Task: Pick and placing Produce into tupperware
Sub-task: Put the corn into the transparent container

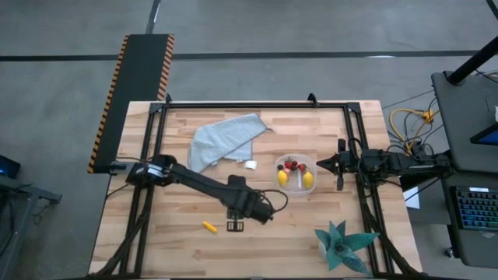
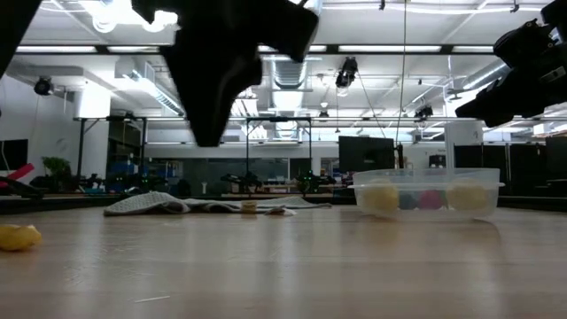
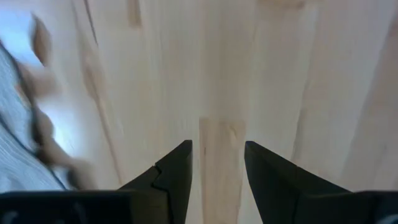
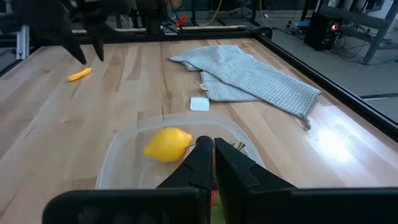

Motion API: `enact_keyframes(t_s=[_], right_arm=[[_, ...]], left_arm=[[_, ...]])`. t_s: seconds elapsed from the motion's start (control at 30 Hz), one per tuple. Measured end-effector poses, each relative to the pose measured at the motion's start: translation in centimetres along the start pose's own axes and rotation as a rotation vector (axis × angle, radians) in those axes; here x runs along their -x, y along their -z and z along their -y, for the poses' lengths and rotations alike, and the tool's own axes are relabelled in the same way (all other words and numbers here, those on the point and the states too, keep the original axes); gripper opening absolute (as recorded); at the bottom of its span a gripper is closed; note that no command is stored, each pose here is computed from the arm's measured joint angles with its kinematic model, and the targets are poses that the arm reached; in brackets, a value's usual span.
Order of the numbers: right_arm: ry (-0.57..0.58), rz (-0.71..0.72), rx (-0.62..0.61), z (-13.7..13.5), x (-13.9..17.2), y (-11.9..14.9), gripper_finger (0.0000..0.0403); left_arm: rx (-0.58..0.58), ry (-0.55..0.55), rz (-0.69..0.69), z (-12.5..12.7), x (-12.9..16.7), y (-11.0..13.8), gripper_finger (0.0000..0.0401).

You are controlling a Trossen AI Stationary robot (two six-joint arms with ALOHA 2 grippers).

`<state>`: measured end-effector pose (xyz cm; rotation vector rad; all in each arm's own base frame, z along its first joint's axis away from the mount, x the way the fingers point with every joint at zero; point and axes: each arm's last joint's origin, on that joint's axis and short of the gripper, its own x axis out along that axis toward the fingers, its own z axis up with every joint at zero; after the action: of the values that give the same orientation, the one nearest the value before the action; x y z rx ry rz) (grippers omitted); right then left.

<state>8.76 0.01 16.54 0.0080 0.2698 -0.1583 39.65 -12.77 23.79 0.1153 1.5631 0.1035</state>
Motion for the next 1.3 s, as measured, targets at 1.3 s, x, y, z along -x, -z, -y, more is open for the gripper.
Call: enact_keyframes(t_s=[1.3], right_arm=[[0.0,0.0,0.006,0.0,0.0,0.0,0.0009]], left_arm=[[-0.216,0.086,-0.15,7.6,-4.7,7.8,0.0237]])
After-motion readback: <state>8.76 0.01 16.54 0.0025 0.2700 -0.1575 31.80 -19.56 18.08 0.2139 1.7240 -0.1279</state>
